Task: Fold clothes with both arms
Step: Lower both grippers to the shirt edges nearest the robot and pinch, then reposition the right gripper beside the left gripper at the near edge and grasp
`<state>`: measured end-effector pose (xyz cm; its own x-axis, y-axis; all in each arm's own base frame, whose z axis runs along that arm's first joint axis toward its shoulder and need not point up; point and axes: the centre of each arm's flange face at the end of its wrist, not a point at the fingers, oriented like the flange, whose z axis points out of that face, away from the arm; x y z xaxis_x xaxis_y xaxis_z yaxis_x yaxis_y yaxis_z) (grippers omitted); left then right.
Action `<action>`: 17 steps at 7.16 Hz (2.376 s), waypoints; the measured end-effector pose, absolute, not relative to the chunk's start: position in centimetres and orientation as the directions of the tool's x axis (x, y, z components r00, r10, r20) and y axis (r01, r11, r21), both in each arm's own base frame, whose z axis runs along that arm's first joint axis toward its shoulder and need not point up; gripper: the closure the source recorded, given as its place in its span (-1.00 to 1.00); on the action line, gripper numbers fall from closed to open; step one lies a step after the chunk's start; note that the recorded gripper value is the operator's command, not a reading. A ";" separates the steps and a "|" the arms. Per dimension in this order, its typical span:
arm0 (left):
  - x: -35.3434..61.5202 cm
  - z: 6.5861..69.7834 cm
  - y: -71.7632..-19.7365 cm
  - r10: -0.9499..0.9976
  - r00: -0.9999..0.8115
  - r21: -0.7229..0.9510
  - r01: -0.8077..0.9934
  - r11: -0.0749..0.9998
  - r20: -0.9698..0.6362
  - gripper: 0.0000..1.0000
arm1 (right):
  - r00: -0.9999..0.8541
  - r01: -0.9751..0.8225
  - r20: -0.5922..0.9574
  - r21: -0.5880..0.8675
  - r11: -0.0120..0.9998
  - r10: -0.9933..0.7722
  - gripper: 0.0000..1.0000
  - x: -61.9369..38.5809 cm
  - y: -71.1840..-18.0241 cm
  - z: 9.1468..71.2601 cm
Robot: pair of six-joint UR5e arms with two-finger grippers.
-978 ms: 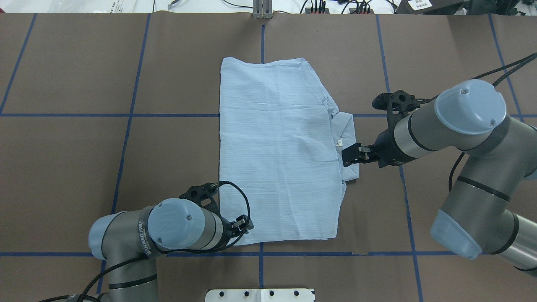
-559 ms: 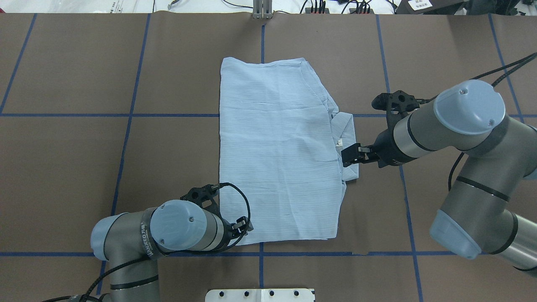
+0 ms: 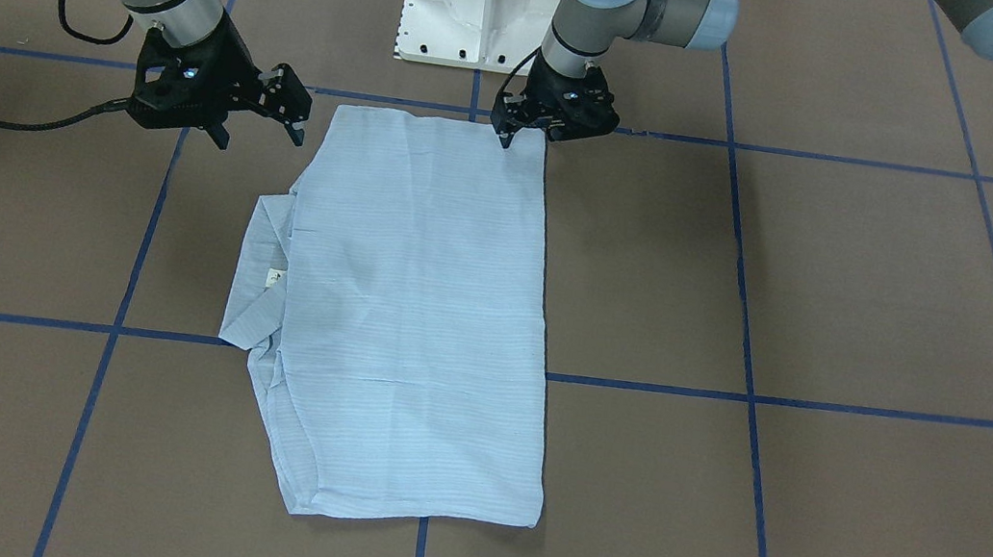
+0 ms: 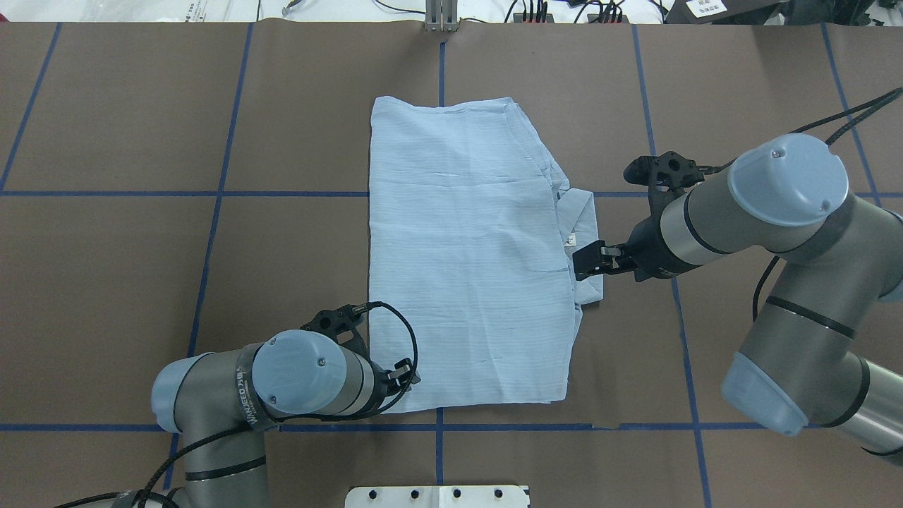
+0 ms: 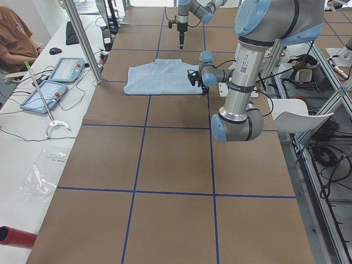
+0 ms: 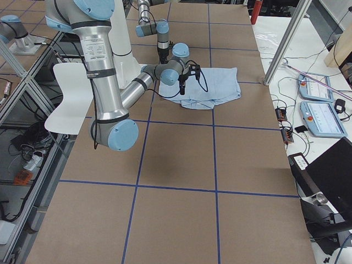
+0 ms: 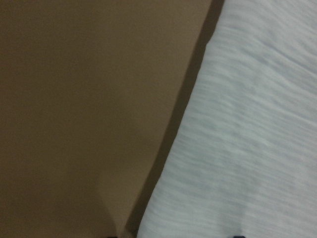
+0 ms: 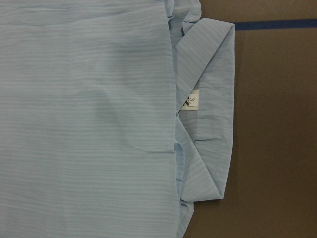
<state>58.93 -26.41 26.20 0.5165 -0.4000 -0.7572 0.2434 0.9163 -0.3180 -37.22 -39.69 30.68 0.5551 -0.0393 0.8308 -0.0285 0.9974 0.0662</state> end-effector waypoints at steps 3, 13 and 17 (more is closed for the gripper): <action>58.8 25.9 -26.4 -0.398 0.513 -0.318 0.240 0.917 -0.761 0.49 | 0.558 -0.029 0.829 0.064 0.997 -0.037 -1.00 -37.2 -39.7 30.9; 56.7 23.1 -27.1 -0.403 0.458 -0.330 0.233 0.915 -0.792 1.00 | 0.533 -0.257 0.795 -0.174 0.951 0.290 -1.00 -44.3 -33.0 29.3; 56.7 23.0 -27.0 -0.402 0.457 -0.329 0.232 0.915 -0.794 1.00 | 0.580 -0.396 0.652 -0.300 0.868 0.489 -1.00 -51.4 -25.9 27.9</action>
